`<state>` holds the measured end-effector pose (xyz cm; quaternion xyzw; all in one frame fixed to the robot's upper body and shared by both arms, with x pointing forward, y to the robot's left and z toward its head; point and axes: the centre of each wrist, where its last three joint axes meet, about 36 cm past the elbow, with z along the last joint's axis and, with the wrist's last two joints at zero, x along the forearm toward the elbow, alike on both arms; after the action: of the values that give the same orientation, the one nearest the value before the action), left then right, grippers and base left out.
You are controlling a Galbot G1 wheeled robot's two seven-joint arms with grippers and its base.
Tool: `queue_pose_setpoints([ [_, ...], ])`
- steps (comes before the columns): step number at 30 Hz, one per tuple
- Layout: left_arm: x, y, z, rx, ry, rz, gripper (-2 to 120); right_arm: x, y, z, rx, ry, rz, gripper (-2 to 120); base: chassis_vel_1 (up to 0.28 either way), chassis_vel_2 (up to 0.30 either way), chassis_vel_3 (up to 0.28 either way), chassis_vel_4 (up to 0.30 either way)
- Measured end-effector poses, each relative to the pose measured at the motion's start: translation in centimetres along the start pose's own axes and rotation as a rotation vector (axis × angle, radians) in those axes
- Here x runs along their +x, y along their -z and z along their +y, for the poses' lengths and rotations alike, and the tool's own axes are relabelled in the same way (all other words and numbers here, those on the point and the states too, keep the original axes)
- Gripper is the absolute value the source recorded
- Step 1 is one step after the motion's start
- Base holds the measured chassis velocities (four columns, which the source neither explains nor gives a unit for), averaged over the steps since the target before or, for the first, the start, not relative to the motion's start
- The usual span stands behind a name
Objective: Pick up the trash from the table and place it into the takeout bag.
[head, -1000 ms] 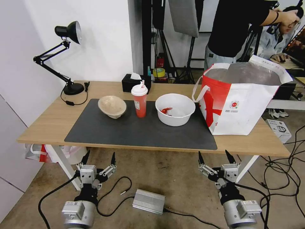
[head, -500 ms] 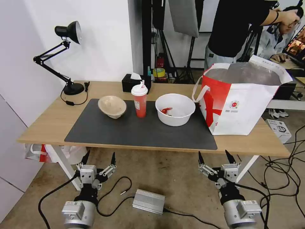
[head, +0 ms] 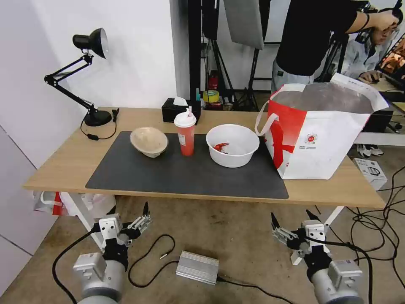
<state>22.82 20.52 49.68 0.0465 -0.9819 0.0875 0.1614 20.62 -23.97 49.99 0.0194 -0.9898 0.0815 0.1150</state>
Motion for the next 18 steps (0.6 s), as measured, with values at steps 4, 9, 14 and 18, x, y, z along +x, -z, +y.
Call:
queue_pose_setpoints([
  [4, 0.53, 1.15, -0.27, 0.024, -0.033, -0.034, 100, 0.0, 0.12, -0.16, -0.003, 0.001, -0.028, 100, 0.0, 0.0, 0.0, 0.0],
  [9, 0.49, 1.27, -0.15, 0.015, -0.045, -0.059, 100, -0.13, 0.23, -0.32, -0.012, 0.028, -0.08, 100, 0.0, 0.0, 0.0, 0.0],
  [14, 0.53, 1.22, -0.09, 0.01, -0.048, -0.066, 100, -0.22, 0.3, -0.62, -0.017, 0.057, -0.141, 100, 0.0, 0.0, 0.0, 0.0],
  [18, 0.56, 1.16, -0.05, 0.011, -0.045, -0.077, 100, -0.13, 0.18, -0.72, -0.014, 0.064, -0.15, 100, 0.0, 0.0, 0.0, 0.0],
])
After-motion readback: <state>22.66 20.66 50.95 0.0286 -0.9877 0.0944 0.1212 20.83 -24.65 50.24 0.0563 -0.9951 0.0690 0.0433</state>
